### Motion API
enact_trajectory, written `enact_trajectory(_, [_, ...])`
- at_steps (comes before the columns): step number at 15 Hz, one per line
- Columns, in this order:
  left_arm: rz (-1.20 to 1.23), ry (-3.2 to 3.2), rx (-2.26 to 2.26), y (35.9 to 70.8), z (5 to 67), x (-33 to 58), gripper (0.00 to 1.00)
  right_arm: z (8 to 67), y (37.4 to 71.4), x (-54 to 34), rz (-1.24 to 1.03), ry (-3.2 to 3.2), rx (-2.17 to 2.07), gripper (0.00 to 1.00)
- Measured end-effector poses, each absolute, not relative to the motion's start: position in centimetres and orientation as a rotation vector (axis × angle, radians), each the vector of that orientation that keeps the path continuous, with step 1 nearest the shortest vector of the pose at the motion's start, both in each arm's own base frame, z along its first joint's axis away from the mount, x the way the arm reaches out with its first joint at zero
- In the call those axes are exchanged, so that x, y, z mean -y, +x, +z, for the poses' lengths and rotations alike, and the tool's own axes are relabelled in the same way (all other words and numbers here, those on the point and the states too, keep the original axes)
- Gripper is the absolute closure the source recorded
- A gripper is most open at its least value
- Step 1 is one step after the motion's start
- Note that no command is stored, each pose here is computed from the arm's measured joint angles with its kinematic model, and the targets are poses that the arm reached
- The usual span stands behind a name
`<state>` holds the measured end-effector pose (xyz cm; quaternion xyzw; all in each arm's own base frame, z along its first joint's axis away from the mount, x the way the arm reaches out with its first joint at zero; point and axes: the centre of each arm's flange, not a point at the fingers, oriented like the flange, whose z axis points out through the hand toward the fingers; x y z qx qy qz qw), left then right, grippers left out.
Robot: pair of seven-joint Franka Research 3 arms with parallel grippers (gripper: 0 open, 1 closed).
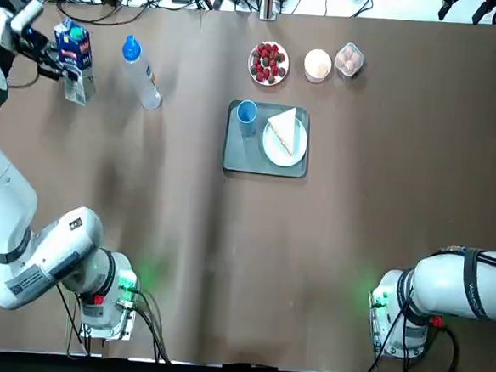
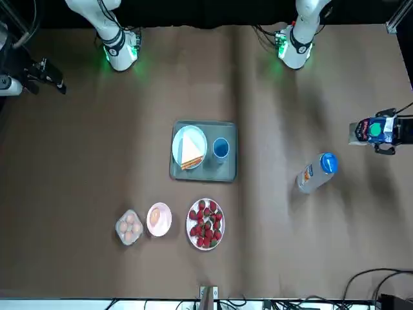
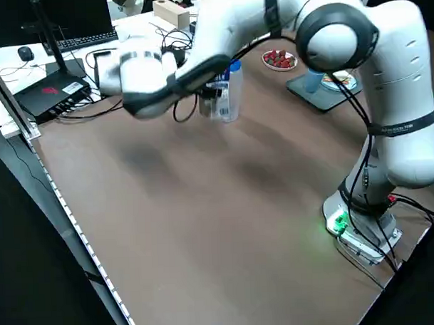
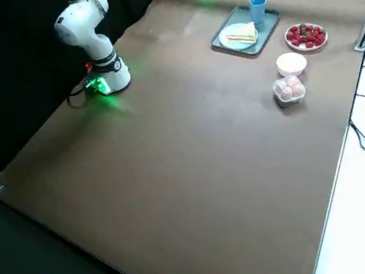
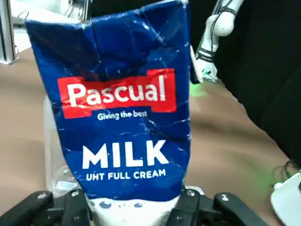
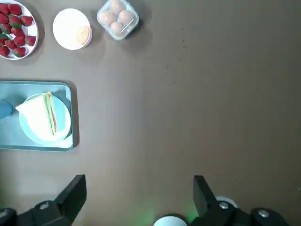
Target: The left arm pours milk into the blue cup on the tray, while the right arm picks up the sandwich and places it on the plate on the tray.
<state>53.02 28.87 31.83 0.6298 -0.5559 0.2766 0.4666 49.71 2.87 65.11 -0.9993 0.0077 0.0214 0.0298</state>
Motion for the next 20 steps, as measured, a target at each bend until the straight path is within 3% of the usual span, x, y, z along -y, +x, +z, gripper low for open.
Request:
enact_trajectory(1, [0.73,1.485,1.375,52.9,28.0,-29.1,0.48,65.1,49.7,-2.8,0.066,-3.081,-0.025,0.0])
enact_trajectory(8, [0.961,1.35,1.381,53.4,16.8,-27.5,0.47,65.1,49.8,-1.9,0.062,-3.08,-0.054,0.0])
enact_trajectory(16, [1.062,1.304,1.476,53.5,14.6,-27.8,0.46,65.2,49.8,-1.9,0.061,-3.08,-0.054,0.0])
enact_trajectory(20, [1.06,1.315,1.462,53.3,13.2,-27.7,0.38,65.2,49.8,-1.9,0.06,-3.08,-0.054,0.0])
